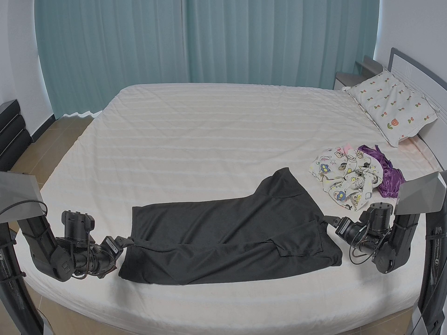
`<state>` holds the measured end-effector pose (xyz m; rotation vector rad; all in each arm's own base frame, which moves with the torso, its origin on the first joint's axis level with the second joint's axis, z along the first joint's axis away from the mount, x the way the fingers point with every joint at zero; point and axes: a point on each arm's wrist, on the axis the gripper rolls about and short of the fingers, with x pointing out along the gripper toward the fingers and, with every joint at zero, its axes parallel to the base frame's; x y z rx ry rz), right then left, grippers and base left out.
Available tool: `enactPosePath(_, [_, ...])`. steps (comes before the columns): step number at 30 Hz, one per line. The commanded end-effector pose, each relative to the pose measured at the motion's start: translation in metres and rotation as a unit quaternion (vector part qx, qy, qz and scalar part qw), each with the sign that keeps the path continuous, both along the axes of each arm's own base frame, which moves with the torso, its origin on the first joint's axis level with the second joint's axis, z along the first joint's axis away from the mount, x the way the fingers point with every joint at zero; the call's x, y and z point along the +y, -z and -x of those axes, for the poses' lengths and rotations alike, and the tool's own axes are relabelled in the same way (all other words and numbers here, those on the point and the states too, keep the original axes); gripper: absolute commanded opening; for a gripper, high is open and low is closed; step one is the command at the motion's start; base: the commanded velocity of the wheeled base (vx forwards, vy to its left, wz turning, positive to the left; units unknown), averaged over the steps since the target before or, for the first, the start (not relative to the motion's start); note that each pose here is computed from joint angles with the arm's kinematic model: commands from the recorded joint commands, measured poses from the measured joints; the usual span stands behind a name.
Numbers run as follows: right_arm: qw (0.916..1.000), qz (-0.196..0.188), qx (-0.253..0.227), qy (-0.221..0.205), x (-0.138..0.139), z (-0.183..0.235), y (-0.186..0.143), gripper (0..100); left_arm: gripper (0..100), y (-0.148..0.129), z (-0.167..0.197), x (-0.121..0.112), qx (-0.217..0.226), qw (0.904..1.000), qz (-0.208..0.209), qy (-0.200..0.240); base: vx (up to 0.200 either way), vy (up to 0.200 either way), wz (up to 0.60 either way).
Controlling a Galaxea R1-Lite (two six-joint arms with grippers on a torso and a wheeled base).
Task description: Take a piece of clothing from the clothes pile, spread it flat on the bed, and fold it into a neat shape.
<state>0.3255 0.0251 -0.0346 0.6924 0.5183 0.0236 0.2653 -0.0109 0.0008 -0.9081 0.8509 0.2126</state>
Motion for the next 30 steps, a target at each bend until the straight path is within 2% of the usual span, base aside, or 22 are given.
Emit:
enactPosePath(1, [1.0000, 0.000, 0.000, -0.001, 0.000, 0.000, 0.000, 100, 100, 0.001, 0.001, -0.001, 0.001, 1.0000, -0.001, 0.004, -0.200, 0.000, 0.00])
enactPosePath(7, [1.0000, 0.001, 0.001, -0.003, 0.001, 0.001, 0.000, 100, 100, 0.004, -0.001, -0.002, 0.000, 0.9996, 0.008, 0.026, 0.000, 0.000, 0.00])
enactPosePath(13, [1.0000, 0.001, 0.004, -0.006, 0.004, 0.003, 0.000, 100, 100, 0.018, -0.008, -0.002, -0.018, 0.9970, -0.035, 0.066, 0.000, 0.000, 0.00])
enactPosePath(19, [1.0000, 0.001, 0.006, -0.005, 0.003, 0.006, -0.002, 100, 100, 0.028, -0.009, -0.004, -0.015, 0.9960, -0.059, 0.066, 0.000, 0.000, 0.00])
enactPosePath(28, [0.9999, 0.001, 0.010, -0.006, 0.003, 0.011, -0.005, 100, 100, 0.040, -0.022, -0.018, -0.016, 0.9934, -0.092, 0.067, 0.000, 0.000, 0.00])
enactPosePath(29, [0.9999, 0.001, 0.010, -0.006, 0.003, 0.011, -0.006, 100, 0, 0.043, -0.025, -0.022, -0.014, 0.9925, -0.104, 0.062, 0.000, 0.000, 0.00])
enactPosePath(30, [0.9999, 0.002, 0.013, -0.007, 0.003, 0.014, -0.006, 100, 0, 0.046, -0.026, -0.024, -0.011, 0.9914, -0.118, 0.056, 0.000, 0.000, 0.00])
